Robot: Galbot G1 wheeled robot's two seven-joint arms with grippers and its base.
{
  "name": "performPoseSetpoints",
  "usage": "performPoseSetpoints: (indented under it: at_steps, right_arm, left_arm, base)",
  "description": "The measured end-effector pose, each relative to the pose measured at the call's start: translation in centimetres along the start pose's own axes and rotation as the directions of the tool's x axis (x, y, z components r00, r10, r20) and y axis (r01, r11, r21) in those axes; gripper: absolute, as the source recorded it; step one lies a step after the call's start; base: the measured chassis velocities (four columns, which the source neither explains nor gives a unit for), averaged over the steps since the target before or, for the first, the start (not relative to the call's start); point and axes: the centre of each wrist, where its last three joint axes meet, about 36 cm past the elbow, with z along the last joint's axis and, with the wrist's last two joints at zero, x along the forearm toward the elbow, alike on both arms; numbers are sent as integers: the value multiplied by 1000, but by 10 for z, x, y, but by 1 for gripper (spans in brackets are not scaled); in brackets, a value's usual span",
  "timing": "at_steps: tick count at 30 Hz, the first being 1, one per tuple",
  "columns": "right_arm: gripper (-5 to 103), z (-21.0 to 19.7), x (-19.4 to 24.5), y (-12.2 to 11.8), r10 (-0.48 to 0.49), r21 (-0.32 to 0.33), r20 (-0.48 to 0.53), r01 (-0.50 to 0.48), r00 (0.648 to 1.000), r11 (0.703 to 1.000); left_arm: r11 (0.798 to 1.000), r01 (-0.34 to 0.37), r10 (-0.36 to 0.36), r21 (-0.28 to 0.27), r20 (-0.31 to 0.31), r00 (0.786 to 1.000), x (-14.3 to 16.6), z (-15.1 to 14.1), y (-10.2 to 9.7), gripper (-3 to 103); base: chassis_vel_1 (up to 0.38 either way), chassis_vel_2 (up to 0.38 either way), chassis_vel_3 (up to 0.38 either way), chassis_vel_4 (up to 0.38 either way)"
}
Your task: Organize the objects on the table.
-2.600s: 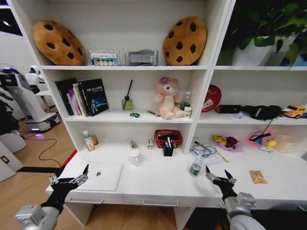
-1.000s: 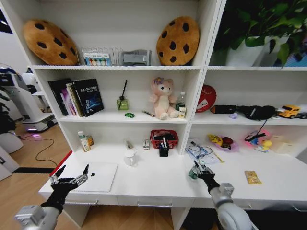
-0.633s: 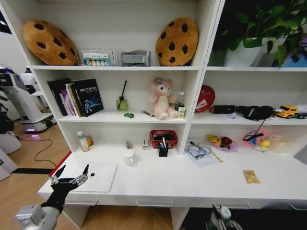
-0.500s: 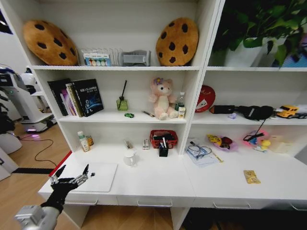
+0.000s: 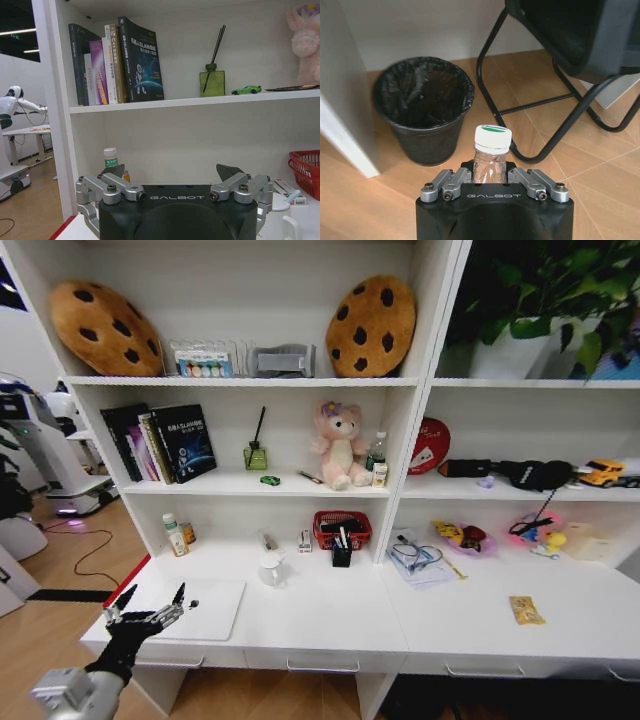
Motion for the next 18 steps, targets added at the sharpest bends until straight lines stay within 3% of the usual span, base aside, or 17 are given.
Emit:
performPoseSetpoints:
  at_steps: [2, 5, 6, 7, 9, 10, 12, 18]
  right_arm:
    - [27, -29, -44, 6, -16, 3, -31, 16, 999, 1000]
    - [27, -36, -63, 8, -29, 44, -5, 29, 1000, 999]
    - [27, -40, -81, 11, -62, 118, 90, 51, 994, 992]
    - [27, -40, -81, 11, -62, 118, 90, 51, 994, 992]
    - [27, -48, -110, 25, -119, 204, 251, 68, 961, 977]
    - [27, -48, -110, 25, -119, 204, 251, 68, 961, 977]
    - [27, -64, -126, 45, -162, 218, 365, 85, 917, 972]
    - [27, -79, -136, 63, -191, 204, 443, 109, 876, 973]
  left_arm:
    - [1000, 0, 0, 0, 0, 1000, 0, 0, 0, 100]
    - [1000, 0, 0, 0, 0, 1000, 0, 0, 0, 100]
    - [1000, 0, 0, 0, 0, 1000, 0, 0, 0, 100]
    - [1000, 0, 0, 0, 0, 1000, 0, 0, 0, 100]
    - [1000, 0, 0, 0, 0, 1000, 0, 0, 0, 100]
    - [1000, 0, 0, 0, 0, 1000, 0, 0, 0, 100]
    - [1000, 0, 0, 0, 0, 1000, 0, 0, 0, 100]
    - [1000, 0, 0, 0, 0, 1000, 0, 0, 0, 100]
  base:
    - [0, 0, 0, 0]
    - [0, 0, 0, 0]
    - [0, 0, 0, 0]
    - [0, 0, 0, 0]
    - [0, 0, 0, 0]
    - [0, 0, 0, 0]
    - [0, 0, 0, 0]
    - [0, 0, 0, 0]
